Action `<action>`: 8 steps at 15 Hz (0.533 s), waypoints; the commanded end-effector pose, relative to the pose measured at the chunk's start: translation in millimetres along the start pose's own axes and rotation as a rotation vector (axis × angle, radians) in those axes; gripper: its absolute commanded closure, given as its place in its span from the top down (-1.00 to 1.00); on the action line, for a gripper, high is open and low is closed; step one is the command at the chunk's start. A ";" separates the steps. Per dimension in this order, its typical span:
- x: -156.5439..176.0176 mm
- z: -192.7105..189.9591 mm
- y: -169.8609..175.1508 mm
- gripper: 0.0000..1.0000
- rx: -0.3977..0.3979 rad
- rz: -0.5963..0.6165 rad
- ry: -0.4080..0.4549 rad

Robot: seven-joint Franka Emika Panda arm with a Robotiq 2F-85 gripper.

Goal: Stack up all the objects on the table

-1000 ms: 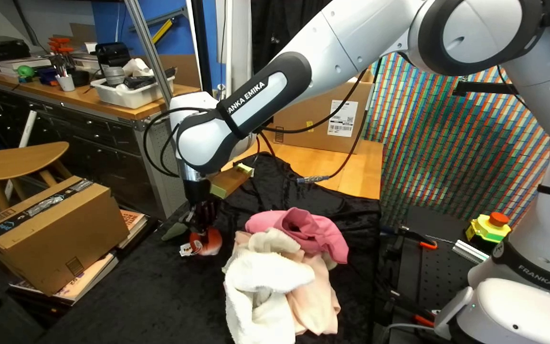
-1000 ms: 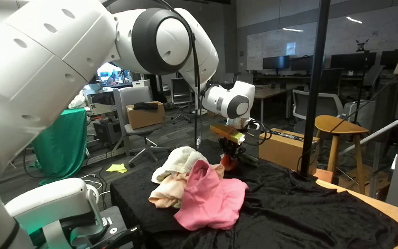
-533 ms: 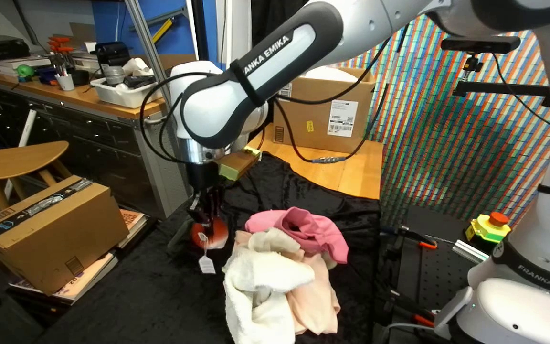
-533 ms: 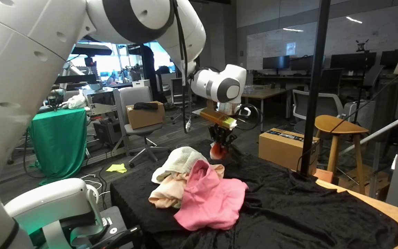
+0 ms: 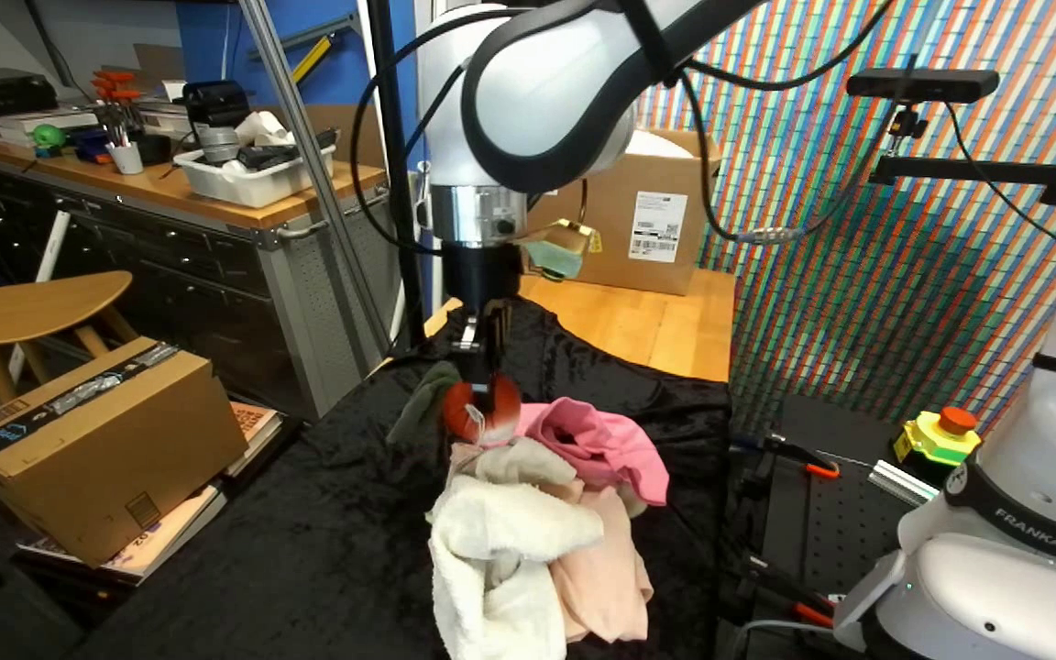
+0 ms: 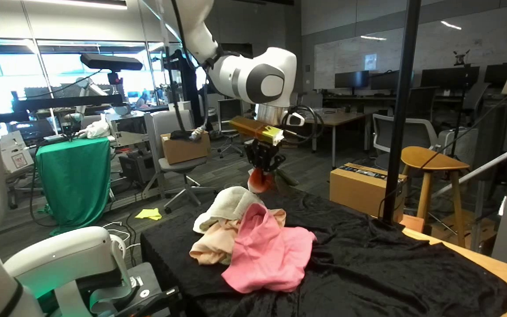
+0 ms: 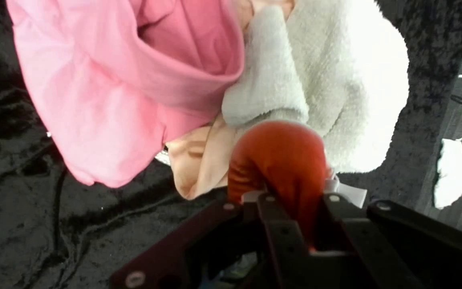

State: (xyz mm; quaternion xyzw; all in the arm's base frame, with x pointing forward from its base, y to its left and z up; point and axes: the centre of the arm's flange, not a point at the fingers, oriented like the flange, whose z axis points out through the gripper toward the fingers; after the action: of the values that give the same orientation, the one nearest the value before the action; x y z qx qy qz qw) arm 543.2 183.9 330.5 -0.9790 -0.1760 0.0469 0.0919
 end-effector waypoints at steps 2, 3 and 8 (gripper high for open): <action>-83.6 -20.3 -0.9 -0.78 0.009 -0.010 0.040; -93.0 -19.6 -0.4 -0.78 0.008 -0.010 0.038; -107.8 7.2 6.9 -0.78 -0.023 0.024 0.070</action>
State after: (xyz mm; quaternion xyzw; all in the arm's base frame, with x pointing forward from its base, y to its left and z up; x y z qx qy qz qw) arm 460.6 145.3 337.7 -0.9811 -0.1685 0.0398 0.0865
